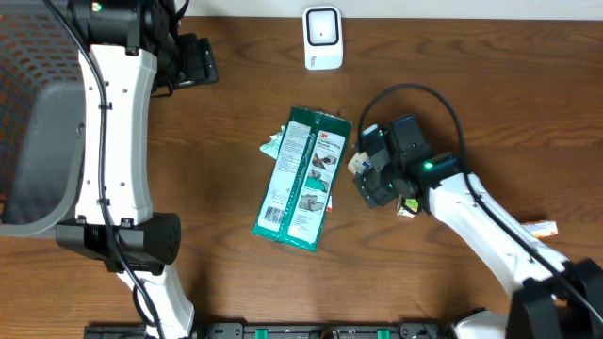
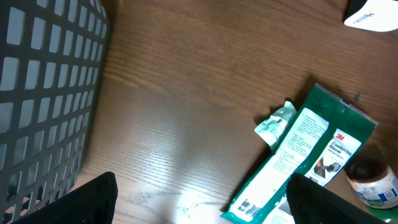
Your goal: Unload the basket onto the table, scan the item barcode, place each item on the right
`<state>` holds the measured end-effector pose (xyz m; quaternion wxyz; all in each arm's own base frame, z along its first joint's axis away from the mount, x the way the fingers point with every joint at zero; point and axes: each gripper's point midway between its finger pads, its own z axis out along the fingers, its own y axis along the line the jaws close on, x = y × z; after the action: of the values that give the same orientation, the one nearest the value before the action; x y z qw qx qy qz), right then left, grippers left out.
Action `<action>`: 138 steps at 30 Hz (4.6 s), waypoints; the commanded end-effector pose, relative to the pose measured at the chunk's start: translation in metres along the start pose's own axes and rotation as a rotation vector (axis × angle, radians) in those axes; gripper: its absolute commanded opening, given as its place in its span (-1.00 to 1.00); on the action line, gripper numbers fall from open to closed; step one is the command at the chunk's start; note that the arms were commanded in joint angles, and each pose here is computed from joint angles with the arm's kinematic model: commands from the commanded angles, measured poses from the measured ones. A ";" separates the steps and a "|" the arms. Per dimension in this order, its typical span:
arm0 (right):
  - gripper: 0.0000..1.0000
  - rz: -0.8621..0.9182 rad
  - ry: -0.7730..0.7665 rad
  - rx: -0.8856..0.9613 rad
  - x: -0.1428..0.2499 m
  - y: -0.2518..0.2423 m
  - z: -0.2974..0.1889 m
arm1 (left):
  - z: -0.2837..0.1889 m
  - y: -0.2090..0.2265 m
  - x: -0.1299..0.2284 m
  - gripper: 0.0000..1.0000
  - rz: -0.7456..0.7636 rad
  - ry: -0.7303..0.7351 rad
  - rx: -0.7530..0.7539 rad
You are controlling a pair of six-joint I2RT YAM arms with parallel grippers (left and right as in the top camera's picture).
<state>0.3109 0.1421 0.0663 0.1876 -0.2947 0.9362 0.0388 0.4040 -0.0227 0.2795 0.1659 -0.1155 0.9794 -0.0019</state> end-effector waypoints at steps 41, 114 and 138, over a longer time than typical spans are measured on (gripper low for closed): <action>0.50 0.245 -0.034 -0.028 0.011 0.005 0.039 | -0.007 0.001 0.002 0.74 -0.010 -0.012 0.001; 0.78 0.396 0.151 -0.074 0.028 0.025 -0.014 | -0.007 0.001 0.002 0.74 -0.010 -0.012 0.001; 0.87 0.357 0.231 -0.066 0.050 0.035 -0.014 | -0.007 0.001 0.002 0.74 -0.010 -0.012 0.001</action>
<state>0.2541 0.1406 0.0674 0.0613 -0.1285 0.9871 0.0733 0.4040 -0.0227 0.2795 0.1659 -0.1155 0.9794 -0.0019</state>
